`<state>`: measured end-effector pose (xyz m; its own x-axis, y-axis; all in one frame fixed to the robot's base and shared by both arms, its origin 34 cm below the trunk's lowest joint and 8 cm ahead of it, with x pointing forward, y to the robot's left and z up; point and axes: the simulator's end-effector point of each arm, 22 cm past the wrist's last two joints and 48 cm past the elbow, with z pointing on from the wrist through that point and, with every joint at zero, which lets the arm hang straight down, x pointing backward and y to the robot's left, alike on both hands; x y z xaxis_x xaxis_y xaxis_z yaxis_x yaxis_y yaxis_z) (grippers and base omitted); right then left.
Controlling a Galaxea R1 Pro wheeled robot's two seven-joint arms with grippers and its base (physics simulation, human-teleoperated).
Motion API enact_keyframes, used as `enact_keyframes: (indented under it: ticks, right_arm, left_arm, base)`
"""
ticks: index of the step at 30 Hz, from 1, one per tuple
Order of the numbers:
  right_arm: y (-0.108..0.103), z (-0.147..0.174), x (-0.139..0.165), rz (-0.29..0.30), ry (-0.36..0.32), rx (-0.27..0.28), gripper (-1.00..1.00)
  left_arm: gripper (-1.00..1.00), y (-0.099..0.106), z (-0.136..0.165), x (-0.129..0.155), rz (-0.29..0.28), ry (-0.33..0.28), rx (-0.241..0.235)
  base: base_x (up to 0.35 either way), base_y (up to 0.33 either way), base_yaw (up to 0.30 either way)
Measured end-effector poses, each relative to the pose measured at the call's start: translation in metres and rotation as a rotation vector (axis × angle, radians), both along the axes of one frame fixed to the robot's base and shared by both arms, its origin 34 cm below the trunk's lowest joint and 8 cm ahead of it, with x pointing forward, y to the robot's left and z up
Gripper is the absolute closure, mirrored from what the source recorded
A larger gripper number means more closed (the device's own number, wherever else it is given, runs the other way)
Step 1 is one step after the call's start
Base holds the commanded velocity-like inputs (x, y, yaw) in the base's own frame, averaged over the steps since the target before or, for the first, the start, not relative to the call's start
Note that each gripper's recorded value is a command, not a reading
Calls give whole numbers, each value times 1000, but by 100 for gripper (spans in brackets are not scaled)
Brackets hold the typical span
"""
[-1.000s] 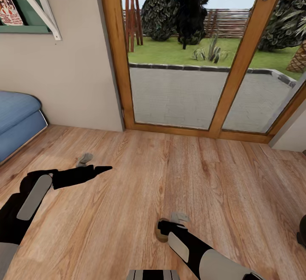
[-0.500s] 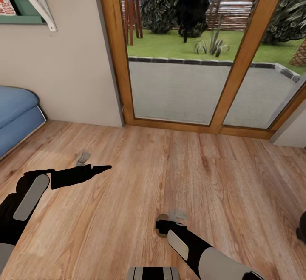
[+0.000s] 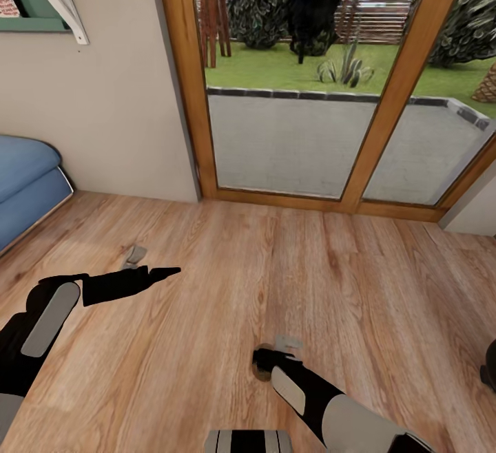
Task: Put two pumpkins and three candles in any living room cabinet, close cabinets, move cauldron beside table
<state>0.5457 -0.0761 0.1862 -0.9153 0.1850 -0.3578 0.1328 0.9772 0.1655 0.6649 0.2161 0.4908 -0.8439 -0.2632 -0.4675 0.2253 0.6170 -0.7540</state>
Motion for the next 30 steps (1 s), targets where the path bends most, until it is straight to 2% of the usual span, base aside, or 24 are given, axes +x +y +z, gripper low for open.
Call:
enact_keyframes:
  ticks: [6,10,15,21,30]
  right_arm:
    - [1,-1,12,-6,-23,11,-100]
    - [5,1,15,2,-32,25,-100]
    - [6,3,17,25,-44,15,-100]
    - [3,-2,29,27,-42,6,-100]
    - [-2,-15,23,18,-18,-3,-100]
  left_arm:
    - [-100,-1,-10,-1,-2,16,1]
    - [-100,-1,-10,-1,-2,16,1]
    - [-100,-1,-10,0,-2,16,1]
    - [-100,-1,-25,-1,-2,41,2]
    - [-100,-1,-38,-2,-3,62,1]
  base:
    - [0,0,0]
    - [0,0,0]
    - [0,0,0]
    - [0,0,0]
    - [0,0,0]
